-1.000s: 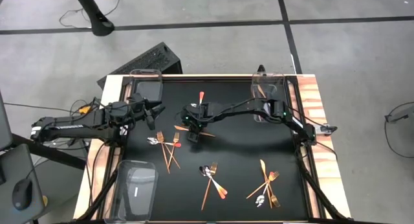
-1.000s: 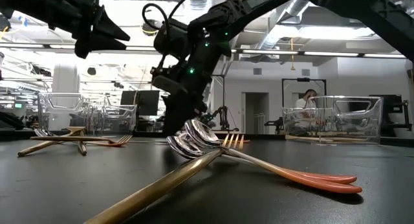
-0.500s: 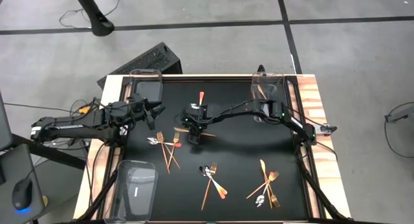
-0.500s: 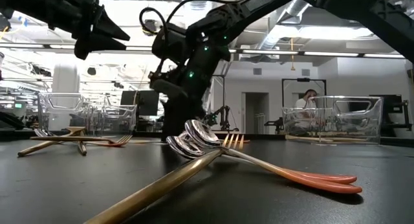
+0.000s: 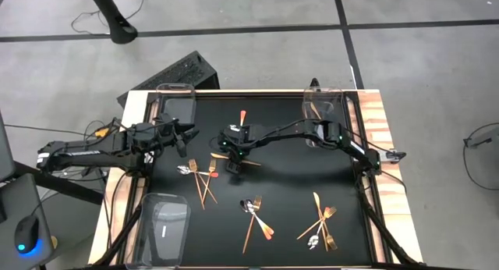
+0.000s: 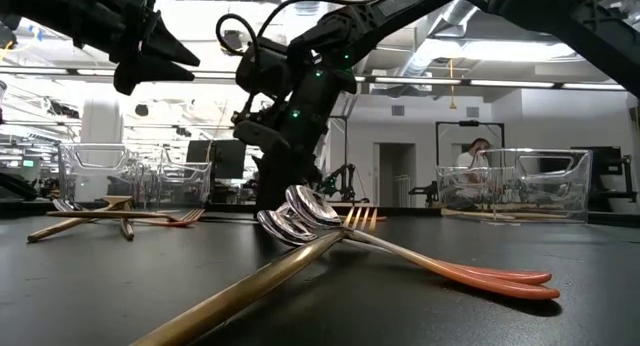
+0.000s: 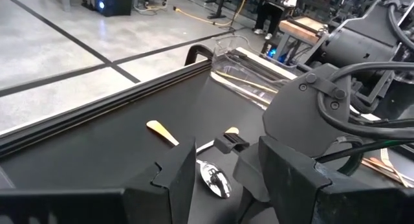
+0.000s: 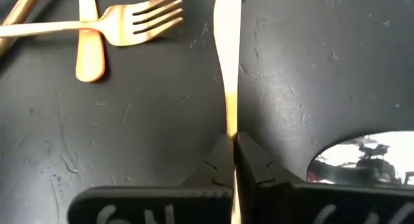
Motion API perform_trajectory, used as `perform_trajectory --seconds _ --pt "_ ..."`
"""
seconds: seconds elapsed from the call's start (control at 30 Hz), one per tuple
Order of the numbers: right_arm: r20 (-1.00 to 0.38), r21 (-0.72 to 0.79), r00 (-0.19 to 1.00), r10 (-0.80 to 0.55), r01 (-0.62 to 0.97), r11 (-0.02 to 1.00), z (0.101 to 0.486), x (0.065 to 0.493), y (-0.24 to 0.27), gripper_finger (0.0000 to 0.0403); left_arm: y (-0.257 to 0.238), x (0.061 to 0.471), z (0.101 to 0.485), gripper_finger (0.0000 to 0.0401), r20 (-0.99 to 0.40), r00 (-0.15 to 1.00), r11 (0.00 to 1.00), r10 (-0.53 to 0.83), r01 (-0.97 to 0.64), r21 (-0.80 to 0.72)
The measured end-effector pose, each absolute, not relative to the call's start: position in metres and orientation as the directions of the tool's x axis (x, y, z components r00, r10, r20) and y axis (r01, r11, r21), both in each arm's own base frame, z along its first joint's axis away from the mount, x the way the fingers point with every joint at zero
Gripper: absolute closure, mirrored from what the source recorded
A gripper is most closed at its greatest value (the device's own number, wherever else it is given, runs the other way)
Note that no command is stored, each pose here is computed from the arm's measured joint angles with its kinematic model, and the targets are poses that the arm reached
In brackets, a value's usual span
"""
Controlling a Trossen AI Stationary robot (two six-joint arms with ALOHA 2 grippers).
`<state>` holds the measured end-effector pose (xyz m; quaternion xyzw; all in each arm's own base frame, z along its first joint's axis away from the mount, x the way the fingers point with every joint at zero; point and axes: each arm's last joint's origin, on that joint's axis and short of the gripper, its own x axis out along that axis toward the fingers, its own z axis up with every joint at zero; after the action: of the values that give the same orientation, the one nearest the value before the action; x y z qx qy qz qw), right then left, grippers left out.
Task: Sort silverware by color (type)
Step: Put the gold table knife into the top right transparent bin
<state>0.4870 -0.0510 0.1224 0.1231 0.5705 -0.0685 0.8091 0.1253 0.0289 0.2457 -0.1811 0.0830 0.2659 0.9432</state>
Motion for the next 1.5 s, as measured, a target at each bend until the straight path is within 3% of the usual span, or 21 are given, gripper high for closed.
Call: perform_trajectory --seconds 0.37,0.53,0.83,1.0,1.27,1.5 --pt "-0.944 0.172 0.328 0.03 0.413 0.894 0.168 0.468 -0.063 0.0399 0.029 0.125 0.246 0.0246 -0.255 0.845 0.794 0.469 -0.53 -0.298" --pt "-0.941 0.151 0.339 -0.006 0.435 0.888 0.226 0.442 -0.074 0.0399 0.029 0.125 0.245 0.0246 -0.256 0.845 0.793 0.47 -0.531 -0.297" --pt "-0.95 0.069 0.299 -0.093 0.49 0.869 0.288 0.391 -0.104 0.0399 0.029 0.125 0.245 0.0246 -0.258 0.838 0.785 0.481 -0.542 -0.299" --pt "-0.941 0.086 0.325 -0.09 0.491 0.867 0.266 0.41 -0.107 0.0366 0.03 0.125 0.245 0.0246 -0.256 0.827 0.774 0.501 -0.56 -0.295" --pt "-0.966 0.066 0.257 -0.017 0.309 0.949 0.209 0.444 -0.056 0.0282 0.029 0.124 0.242 0.0246 -0.286 0.82 0.757 0.495 -0.569 -0.32" --pt "-0.981 0.06 0.193 0.012 0.243 0.968 0.162 0.46 -0.032 0.0265 0.029 0.123 0.24 0.0246 -0.311 0.821 0.76 0.48 -0.566 -0.321"
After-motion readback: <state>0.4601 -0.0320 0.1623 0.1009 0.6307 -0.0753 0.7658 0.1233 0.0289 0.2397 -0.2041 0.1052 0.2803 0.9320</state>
